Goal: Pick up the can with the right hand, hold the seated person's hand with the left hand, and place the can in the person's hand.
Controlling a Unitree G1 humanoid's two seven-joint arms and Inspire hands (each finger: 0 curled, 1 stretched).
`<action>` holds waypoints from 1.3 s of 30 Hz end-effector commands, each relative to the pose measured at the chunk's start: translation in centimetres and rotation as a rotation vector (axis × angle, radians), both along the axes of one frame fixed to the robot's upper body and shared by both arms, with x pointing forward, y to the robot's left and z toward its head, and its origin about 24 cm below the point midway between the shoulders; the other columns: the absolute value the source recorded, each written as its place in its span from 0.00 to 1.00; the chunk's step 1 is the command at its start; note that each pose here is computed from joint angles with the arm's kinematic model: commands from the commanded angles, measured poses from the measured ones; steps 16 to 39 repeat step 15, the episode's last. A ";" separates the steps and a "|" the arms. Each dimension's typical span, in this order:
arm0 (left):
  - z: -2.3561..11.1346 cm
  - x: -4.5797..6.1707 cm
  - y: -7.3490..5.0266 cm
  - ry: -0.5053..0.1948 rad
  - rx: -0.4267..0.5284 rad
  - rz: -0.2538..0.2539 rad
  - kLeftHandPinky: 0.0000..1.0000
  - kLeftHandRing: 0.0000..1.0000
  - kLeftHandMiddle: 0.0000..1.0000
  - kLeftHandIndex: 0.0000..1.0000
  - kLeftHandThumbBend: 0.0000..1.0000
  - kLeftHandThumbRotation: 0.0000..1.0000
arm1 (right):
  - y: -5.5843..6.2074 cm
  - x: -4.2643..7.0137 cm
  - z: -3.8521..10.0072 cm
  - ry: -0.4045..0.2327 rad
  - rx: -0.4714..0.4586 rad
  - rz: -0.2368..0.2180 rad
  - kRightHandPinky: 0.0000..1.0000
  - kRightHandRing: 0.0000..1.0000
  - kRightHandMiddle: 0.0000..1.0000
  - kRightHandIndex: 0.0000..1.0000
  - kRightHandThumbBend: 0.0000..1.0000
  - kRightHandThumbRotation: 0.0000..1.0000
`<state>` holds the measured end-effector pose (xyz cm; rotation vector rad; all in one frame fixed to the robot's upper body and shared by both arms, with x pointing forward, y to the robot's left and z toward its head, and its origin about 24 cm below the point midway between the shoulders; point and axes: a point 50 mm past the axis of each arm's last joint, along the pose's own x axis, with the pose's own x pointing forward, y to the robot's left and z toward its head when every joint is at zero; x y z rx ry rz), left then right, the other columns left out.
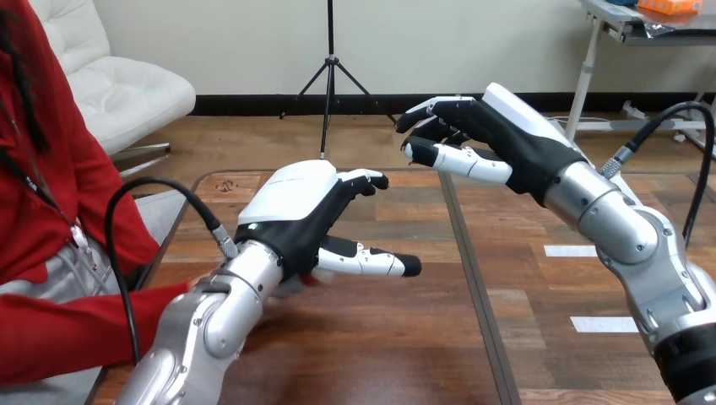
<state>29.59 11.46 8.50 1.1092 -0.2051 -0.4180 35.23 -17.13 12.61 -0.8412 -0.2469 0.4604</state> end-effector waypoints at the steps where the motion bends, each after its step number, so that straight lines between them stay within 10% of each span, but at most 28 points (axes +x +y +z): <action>1: 1.9 -0.2 0.2 -0.125 -0.091 0.024 0.76 0.78 0.80 0.80 0.97 0.84 | -1.3 -0.2 1.2 -0.056 0.038 -0.019 0.71 0.75 0.75 0.77 1.00 1.00; 15: 1.7 -2.6 1.5 -0.065 -0.541 0.100 0.62 0.75 0.78 0.77 0.76 0.99 | -2.1 -3.1 -0.3 -0.065 0.307 -0.029 0.69 0.78 0.80 0.82 1.00 1.00; 39: 1.7 -2.6 1.5 -0.065 -0.541 0.100 0.62 0.75 0.78 0.77 0.76 0.99 | -2.1 -3.1 -0.3 -0.065 0.307 -0.029 0.69 0.78 0.80 0.82 1.00 1.00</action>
